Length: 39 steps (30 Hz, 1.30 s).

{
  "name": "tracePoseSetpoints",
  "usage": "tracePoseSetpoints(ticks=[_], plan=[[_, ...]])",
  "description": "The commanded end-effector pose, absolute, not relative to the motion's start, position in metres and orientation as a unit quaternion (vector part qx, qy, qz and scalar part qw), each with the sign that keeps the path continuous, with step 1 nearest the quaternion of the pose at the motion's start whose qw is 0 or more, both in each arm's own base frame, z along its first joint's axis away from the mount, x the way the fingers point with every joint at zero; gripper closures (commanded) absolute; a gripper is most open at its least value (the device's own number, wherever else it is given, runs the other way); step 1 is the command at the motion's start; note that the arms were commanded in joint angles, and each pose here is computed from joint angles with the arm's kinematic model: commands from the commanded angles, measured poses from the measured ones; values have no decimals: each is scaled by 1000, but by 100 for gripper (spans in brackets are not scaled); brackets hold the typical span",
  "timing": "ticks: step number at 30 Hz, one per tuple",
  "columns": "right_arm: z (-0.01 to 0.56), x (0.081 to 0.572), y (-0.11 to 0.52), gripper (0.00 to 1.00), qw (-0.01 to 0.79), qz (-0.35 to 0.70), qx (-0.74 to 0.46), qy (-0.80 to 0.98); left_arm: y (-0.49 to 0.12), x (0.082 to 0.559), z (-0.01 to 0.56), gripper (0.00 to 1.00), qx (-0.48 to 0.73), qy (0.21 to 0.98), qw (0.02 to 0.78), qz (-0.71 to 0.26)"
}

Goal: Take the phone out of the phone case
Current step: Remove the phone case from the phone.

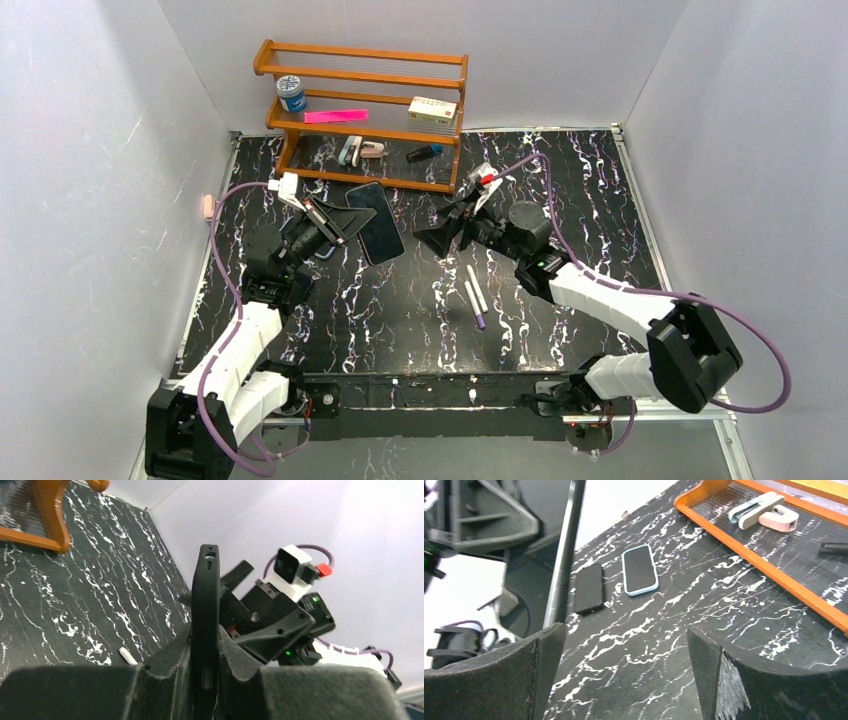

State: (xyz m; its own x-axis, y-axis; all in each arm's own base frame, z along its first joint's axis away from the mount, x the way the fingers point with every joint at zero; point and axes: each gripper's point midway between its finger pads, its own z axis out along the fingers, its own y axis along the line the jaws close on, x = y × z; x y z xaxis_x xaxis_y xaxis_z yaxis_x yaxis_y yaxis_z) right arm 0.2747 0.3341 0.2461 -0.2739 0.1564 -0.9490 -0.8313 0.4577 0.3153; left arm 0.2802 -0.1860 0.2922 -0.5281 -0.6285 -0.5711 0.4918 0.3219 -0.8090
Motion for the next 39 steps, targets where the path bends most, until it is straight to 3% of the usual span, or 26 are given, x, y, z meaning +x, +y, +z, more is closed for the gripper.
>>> tracePoseSetpoints(ticks=[1,4,8,14,39], plan=[[270,257,330,1,510,506,-203,665,-176,287,315,100,-73,619,525,-580],[281,240,334,7,466,554,-187,664,-174,289,315,100,-85,616,528,-578],[296,217,344,26,401,624,-181,646,-174,289,312,100,-95,617,520,-583],[300,205,356,45,329,683,-166,631,-173,288,313,100,-105,609,517,-592],[305,203,369,51,281,723,-164,610,-177,282,319,100,-110,590,499,-626]])
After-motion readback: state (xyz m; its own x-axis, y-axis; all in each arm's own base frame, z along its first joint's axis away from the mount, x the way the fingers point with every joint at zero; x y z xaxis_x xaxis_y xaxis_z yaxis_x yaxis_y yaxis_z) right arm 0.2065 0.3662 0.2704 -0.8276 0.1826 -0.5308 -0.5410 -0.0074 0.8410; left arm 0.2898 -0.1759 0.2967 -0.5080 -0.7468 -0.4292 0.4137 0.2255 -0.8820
